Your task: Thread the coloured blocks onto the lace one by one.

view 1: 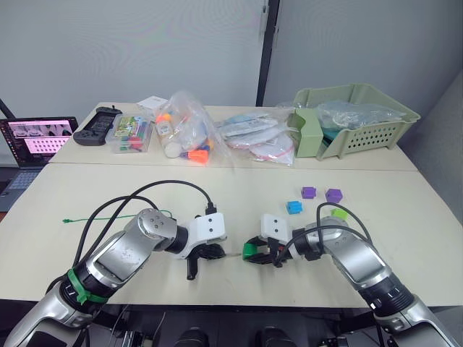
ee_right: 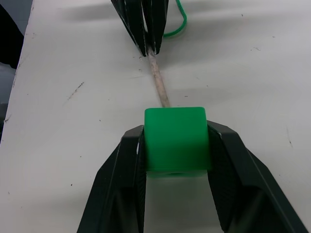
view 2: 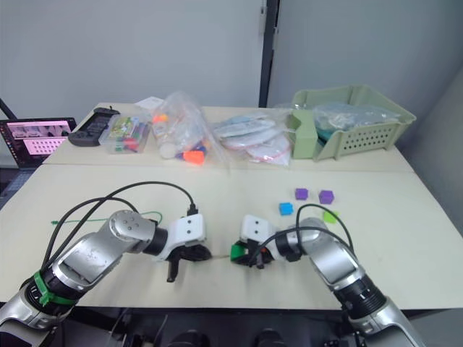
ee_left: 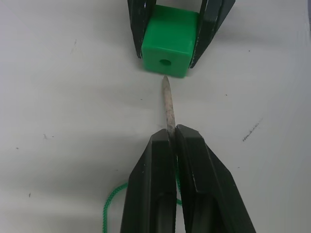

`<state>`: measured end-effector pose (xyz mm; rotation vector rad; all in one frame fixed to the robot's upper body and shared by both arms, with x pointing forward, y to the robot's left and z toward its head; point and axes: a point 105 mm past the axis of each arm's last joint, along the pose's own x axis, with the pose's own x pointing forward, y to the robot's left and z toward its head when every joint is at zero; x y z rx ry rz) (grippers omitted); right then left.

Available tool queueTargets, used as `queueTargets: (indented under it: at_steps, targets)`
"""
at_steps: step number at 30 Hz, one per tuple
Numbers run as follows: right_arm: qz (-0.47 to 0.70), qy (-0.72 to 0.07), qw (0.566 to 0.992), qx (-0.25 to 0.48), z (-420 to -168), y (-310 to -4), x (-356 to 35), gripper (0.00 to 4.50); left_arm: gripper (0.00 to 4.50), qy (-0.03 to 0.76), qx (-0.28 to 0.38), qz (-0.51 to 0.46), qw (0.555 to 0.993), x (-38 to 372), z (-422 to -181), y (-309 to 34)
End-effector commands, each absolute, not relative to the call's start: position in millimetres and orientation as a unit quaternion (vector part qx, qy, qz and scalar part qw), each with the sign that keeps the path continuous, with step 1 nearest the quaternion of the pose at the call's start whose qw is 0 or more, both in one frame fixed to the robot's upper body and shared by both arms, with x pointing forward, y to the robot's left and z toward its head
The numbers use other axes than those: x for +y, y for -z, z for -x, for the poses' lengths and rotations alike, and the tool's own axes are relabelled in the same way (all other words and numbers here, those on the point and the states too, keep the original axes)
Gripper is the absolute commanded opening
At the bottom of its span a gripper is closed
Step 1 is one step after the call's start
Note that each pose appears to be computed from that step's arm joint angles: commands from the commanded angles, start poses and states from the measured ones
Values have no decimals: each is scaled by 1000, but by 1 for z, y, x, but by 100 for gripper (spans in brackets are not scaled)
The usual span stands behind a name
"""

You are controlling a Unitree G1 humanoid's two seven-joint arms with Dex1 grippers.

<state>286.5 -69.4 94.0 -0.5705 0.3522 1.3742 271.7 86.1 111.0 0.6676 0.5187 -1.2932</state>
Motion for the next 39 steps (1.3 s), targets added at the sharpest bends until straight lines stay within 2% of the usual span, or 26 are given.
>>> queueTargets:
  at_steps: [1, 39]
  targets:
    - [259, -618, 723, 166, -285, -91, -69, 119, 0, 589, 212, -307, 717, 83, -270, -120]
    - [236, -623, 722, 183, -278, -80, -76, 119, 0, 586, 187, -294, 732, 83, -271, -119]
